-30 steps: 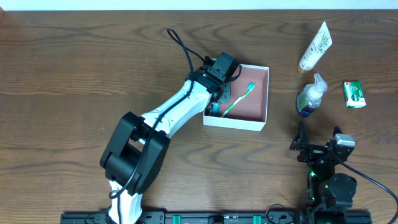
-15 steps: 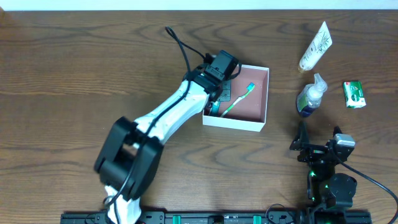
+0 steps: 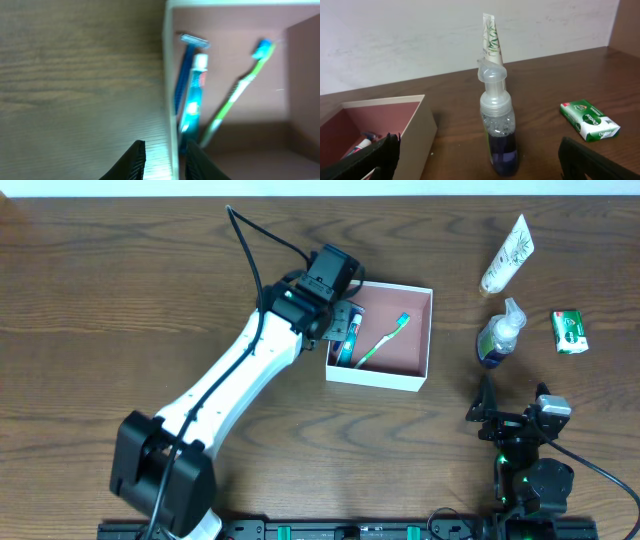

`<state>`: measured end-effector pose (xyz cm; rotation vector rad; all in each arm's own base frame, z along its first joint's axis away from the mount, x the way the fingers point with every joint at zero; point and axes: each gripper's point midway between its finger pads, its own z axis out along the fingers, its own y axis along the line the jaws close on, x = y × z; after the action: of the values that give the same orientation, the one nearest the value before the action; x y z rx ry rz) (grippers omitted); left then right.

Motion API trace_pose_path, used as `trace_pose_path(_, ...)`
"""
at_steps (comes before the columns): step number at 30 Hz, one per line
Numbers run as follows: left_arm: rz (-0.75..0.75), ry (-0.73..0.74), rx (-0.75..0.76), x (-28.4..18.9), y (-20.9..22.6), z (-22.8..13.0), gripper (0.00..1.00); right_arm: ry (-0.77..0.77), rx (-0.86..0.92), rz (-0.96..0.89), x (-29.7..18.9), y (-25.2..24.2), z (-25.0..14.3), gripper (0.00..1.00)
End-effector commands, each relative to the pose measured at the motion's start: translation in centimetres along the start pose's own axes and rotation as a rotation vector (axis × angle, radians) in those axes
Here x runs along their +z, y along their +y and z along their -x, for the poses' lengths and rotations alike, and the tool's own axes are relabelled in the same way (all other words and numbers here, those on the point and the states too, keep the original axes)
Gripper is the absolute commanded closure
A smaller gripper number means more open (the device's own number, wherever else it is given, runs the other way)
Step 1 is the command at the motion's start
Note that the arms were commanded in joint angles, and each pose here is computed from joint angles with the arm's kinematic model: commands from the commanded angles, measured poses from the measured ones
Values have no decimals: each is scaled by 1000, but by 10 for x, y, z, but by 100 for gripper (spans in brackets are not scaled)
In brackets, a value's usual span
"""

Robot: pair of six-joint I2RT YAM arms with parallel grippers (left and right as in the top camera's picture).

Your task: Pack container

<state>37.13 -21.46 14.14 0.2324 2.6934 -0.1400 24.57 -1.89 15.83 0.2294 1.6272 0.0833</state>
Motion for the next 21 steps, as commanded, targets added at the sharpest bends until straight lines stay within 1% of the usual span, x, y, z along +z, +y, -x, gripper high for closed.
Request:
trace_pose_path(1, 22, 40, 30, 14, 9, -5, 72, 0, -14, -6, 0, -2, -1, 1)
trace_pose_path(6, -51, 55, 74, 18, -3, -7, 72, 0, -14, -6, 0, -2, -1, 1)
trace_pose_path(11, -43, 82, 80, 28, -3, -12, 71, 0, -14, -6, 0, -2, -1, 1)
trace_pose_path(21, -18, 159, 85, 59, -1, -27, 71, 0, -14, -6, 0, -2, -1, 1)
